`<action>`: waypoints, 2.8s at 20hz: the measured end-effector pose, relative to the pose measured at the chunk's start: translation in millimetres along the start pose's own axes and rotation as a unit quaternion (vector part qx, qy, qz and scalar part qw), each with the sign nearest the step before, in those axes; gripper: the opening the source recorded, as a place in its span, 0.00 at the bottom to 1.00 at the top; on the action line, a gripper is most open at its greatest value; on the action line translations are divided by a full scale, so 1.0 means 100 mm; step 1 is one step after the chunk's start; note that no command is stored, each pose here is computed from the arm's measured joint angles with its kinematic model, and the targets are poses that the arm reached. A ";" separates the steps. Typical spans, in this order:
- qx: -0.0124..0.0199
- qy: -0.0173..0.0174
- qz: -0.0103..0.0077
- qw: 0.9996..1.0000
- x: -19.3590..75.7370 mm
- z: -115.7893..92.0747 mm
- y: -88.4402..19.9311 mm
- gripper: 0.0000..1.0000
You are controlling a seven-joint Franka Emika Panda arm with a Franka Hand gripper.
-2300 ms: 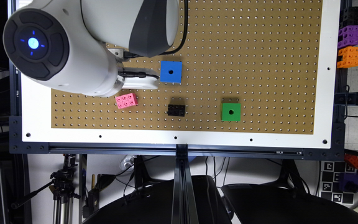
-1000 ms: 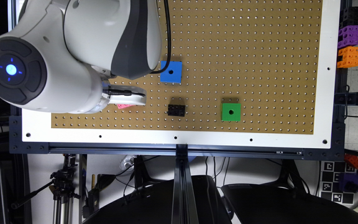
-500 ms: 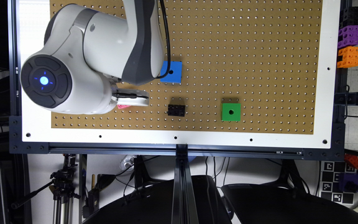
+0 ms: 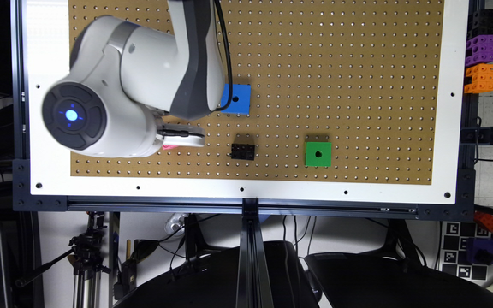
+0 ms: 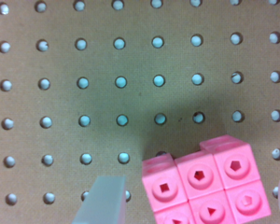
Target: Pick up pink block.
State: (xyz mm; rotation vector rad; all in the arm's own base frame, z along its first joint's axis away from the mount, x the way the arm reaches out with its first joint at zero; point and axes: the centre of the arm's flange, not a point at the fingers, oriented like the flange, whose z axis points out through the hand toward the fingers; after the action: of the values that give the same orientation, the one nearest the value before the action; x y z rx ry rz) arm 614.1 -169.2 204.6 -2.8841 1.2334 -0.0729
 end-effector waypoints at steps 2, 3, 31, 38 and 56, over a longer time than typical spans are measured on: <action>0.001 0.000 -0.002 1.000 -0.006 0.02 -0.03 1.00; 0.002 -0.001 -0.004 1.000 -0.019 0.01 -0.05 1.00; 0.001 -0.007 -0.006 1.000 -0.073 0.29 -0.07 0.00; 0.001 -0.006 -0.006 1.000 -0.066 0.25 -0.07 0.00; -0.002 -0.008 -0.007 1.000 -0.030 -0.68 -0.09 0.00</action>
State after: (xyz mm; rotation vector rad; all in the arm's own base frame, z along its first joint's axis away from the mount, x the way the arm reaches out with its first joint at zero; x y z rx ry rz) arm 615.4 -159.9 272.1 -2.8902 1.2128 -0.0487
